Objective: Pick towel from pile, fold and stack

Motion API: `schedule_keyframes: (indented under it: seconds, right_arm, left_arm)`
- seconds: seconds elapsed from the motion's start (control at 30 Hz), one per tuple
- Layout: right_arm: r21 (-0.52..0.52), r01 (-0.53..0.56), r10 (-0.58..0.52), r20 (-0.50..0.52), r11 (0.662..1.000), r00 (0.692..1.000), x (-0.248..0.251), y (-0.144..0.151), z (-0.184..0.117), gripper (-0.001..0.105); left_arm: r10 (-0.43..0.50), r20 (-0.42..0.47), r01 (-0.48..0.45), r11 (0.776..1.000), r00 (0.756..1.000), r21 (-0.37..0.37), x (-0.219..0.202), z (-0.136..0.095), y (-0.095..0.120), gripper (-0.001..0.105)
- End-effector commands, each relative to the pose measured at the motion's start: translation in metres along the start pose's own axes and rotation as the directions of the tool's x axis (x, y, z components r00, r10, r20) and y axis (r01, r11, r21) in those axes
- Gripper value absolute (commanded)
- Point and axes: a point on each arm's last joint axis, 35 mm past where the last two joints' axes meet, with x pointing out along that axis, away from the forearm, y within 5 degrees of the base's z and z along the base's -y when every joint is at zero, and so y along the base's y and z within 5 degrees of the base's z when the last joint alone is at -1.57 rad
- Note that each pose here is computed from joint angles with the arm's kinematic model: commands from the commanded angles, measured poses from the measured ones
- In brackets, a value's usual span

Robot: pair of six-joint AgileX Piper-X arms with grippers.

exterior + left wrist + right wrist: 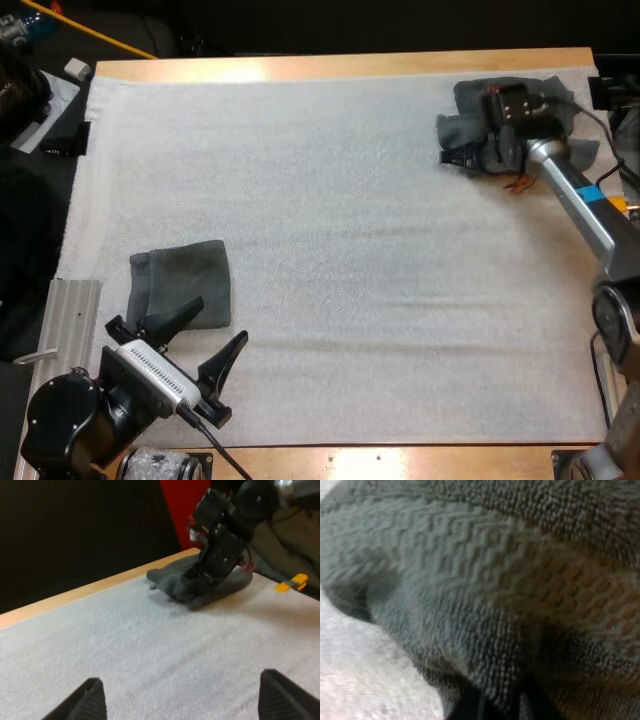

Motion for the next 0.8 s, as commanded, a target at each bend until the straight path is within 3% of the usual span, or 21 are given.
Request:
schedule_keyframes:
  seconds: [0.0, 0.4, 0.47, 0.77]
  right_arm:
    - [-0.045, 0.005, -0.001, 0.088, 0.999, 0.996, -0.049, 0.0, 0.013, 0.0]
    - [-0.153, 0.027, 0.016, 0.277, 0.988, 0.961, -0.192, 0.01, 0.01, 0.0]
    - [-0.133, 0.024, 0.014, 0.274, 0.991, 0.962, -0.185, 0.008, 0.013, 0.0]
    - [-0.253, -0.035, 0.101, 0.252, 0.967, 0.962, -0.265, 0.035, -0.023, 0.0]
  left_arm:
    - [-0.016, 0.007, 0.016, 1.0, 1.0, -0.003, 0.001, 0.002, -0.001, 0.062]
    - [-0.017, 0.009, 0.017, 1.0, 1.0, -0.005, 0.0, 0.003, -0.001, 0.062]
    - [-0.014, 0.009, 0.014, 1.0, 1.0, -0.004, -0.001, 0.002, -0.001, 0.062]
    - [-0.016, 0.009, 0.017, 1.0, 1.0, -0.009, -0.001, 0.003, -0.002, 0.062]
